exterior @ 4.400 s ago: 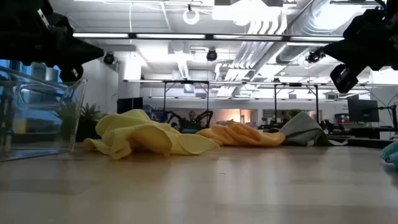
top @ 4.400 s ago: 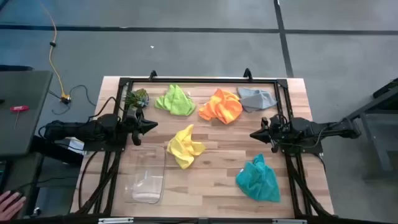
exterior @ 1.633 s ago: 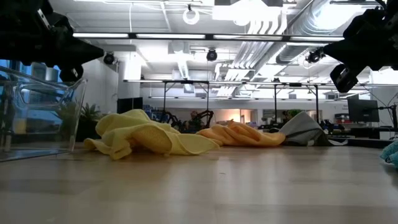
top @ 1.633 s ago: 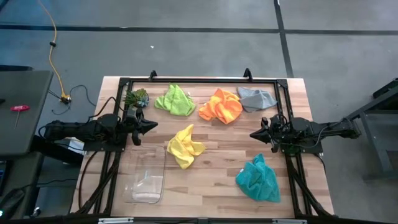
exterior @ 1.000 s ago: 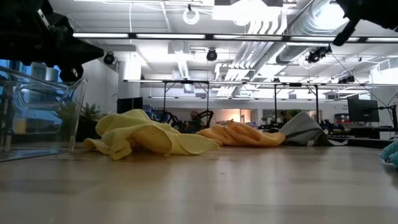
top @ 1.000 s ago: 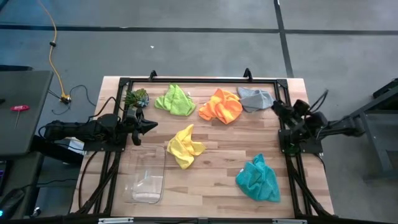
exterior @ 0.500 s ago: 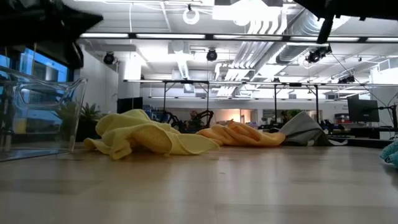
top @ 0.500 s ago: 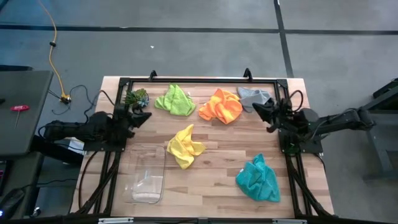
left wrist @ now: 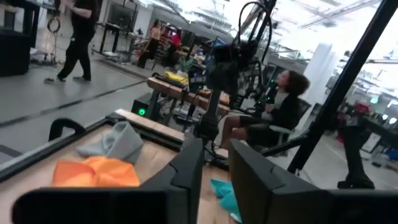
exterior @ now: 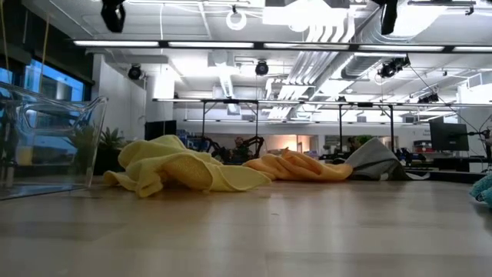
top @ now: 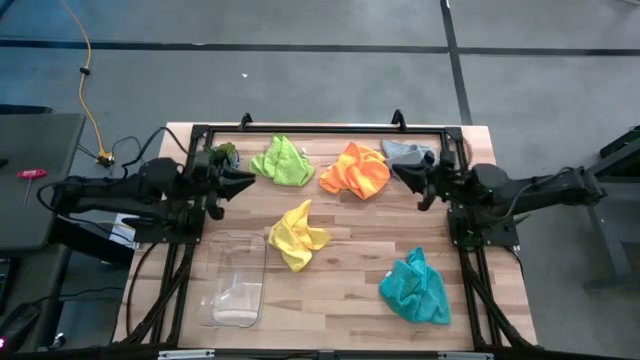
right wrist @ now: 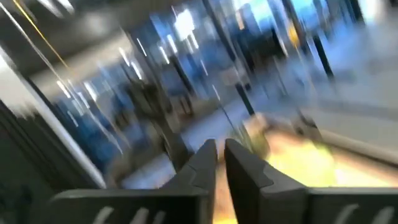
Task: Fold microfiber towels
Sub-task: Fold the blue towel
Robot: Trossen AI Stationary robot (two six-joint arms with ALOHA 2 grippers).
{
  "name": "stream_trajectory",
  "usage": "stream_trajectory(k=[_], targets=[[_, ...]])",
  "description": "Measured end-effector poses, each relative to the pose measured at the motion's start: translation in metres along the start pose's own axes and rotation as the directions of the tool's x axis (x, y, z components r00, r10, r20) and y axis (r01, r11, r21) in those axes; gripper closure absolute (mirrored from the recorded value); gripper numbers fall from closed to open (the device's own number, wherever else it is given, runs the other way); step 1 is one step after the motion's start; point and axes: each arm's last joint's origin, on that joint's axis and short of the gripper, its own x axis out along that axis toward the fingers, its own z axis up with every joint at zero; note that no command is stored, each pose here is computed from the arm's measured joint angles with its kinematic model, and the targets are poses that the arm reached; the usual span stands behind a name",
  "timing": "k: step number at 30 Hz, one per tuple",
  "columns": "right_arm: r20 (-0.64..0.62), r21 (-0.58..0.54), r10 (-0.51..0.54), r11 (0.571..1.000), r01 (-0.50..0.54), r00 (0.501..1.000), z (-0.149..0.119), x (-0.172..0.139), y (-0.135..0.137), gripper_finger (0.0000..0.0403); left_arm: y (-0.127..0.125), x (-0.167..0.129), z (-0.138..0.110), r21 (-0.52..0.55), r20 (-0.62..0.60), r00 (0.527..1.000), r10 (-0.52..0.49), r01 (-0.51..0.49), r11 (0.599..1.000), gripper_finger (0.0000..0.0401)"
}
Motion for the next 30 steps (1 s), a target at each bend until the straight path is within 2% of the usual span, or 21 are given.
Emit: stream_trajectory(k=[2, 4, 6, 9, 13, 14, 16, 19, 24, 27, 28, 30], targets=[[-0.179, -0.001, -0.068, 0.998, 0.069, 0.981, 0.006, -0.001, 0.004, 0.0339, -0.003, 0.007, 0.006, 0.013, -0.005, 1.0, 0.002, -0.002, 1.0, 0.0316], [-0.384, 0.023, -0.134, 0.988, 0.154, 0.914, 0.006, -0.002, 0.005, 0.0303, -0.004, 0.012, 0.007, 0.015, -0.018, 1.0, 0.006, -0.006, 1.0, 0.0303], [-0.589, 0.06, -0.164, 0.968, 0.245, 0.791, -0.002, -0.004, 0.006, 0.0269, -0.004, 0.017, 0.004, 0.016, -0.037, 0.999, 0.011, -0.011, 1.0, 0.0293], [-0.821, 0.063, -0.175, 0.919, 0.39, 0.544, -0.026, -0.007, 0.008, 0.0231, -0.003, 0.023, -0.001, 0.005, -0.073, 0.997, 0.024, -0.024, 1.0, 0.0282], [-0.931, -0.041, -0.238, 0.821, 0.569, 0.276, -0.069, -0.013, 0.007, 0.0215, -0.002, 0.031, -0.008, -0.048, -0.114, 0.993, 0.035, -0.041, 0.998, 0.0273], [-0.94, -0.075, -0.26, 0.788, 0.612, 0.219, -0.08, -0.016, 0.006, 0.0215, -0.002, 0.033, -0.009, -0.057, -0.126, 0.992, 0.031, -0.038, 0.998, 0.0272], [-0.946, -0.123, -0.295, 0.714, 0.689, 0.137, -0.099, -0.02, 0.003, 0.0214, -0.002, 0.037, -0.013, -0.066, -0.152, 0.988, 0.012, -0.022, 0.998, 0.0272], [-0.946, -0.16, -0.317, 0.636, 0.755, 0.066, -0.123, -0.026, -0.001, 0.0214, -0.003, 0.04, -0.016, -0.071, -0.181, 0.983, -0.023, 0.01, 0.997, 0.0272], [-0.95, -0.14, -0.305, 0.599, 0.789, 0.063, -0.146, -0.03, -0.006, 0.0214, -0.003, 0.042, -0.018, -0.076, -0.197, 0.98, -0.036, 0.022, 0.997, 0.0272], [-0.938, -0.18, -0.346, 0.536, 0.825, 0.02, -0.155, -0.035, -0.015, 0.0214, -0.003, 0.043, -0.018, -0.076, -0.193, 0.981, -0.038, 0.024, 0.997, 0.0272], [-0.933, -0.182, -0.359, 0.518, 0.836, 0.019, -0.157, -0.036, -0.017, 0.0214, -0.003, 0.043, -0.017, -0.077, -0.19, 0.981, -0.039, 0.025, 0.997, 0.0272], [-0.926, -0.16, -0.375, 0.507, 0.847, 0.049, -0.161, -0.035, -0.02, 0.0214, -0.003, 0.043, -0.017, -0.077, -0.19, 0.981, -0.039, 0.025, 0.997, 0.0272]])
